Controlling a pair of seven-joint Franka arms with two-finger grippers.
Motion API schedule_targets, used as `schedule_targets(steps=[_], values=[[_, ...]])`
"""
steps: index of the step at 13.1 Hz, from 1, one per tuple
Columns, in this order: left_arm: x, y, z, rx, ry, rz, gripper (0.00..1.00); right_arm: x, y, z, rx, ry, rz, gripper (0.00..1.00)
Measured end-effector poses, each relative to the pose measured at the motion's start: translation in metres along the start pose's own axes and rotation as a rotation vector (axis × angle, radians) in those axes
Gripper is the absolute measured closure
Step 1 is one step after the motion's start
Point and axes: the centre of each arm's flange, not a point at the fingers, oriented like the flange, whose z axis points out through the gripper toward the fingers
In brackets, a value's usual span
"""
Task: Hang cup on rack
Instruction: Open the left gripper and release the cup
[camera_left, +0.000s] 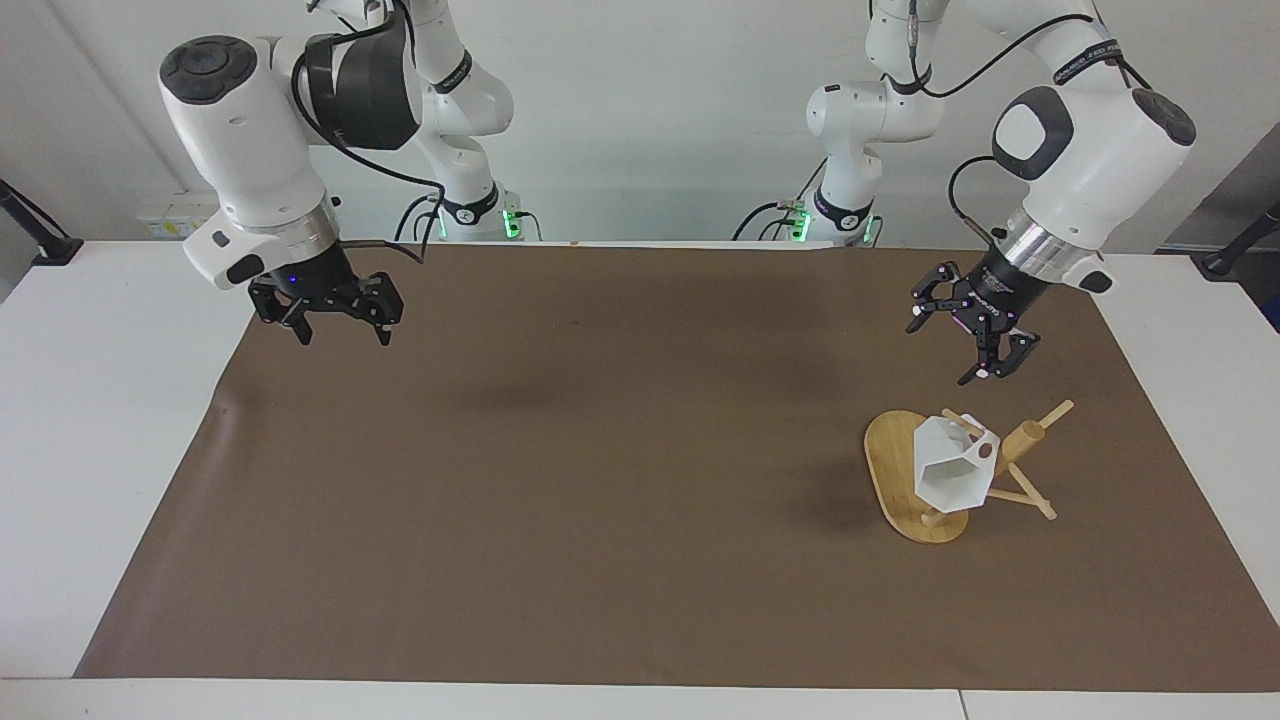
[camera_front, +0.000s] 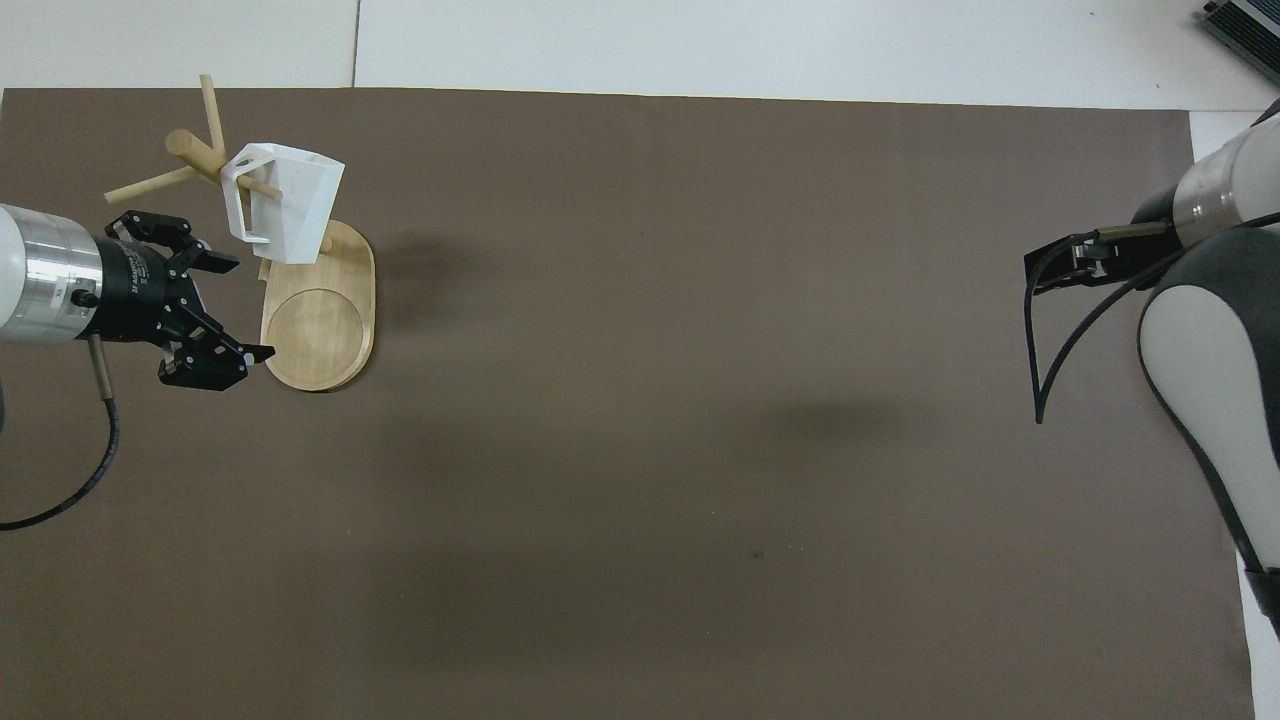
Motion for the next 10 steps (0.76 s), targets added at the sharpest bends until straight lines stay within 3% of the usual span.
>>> schedule_targets(steps=[5,10], values=[[-0.010,-0.010,-0.026,0.084,0.054,0.580,0.00,0.000,0.000,0.000,0.000,0.000,0.000,0.00],[-0.012,-0.016,-0.048,0.164,0.080,1.064,0.00,0.000,0.000,0.000,0.000,0.000,0.000,0.00]])
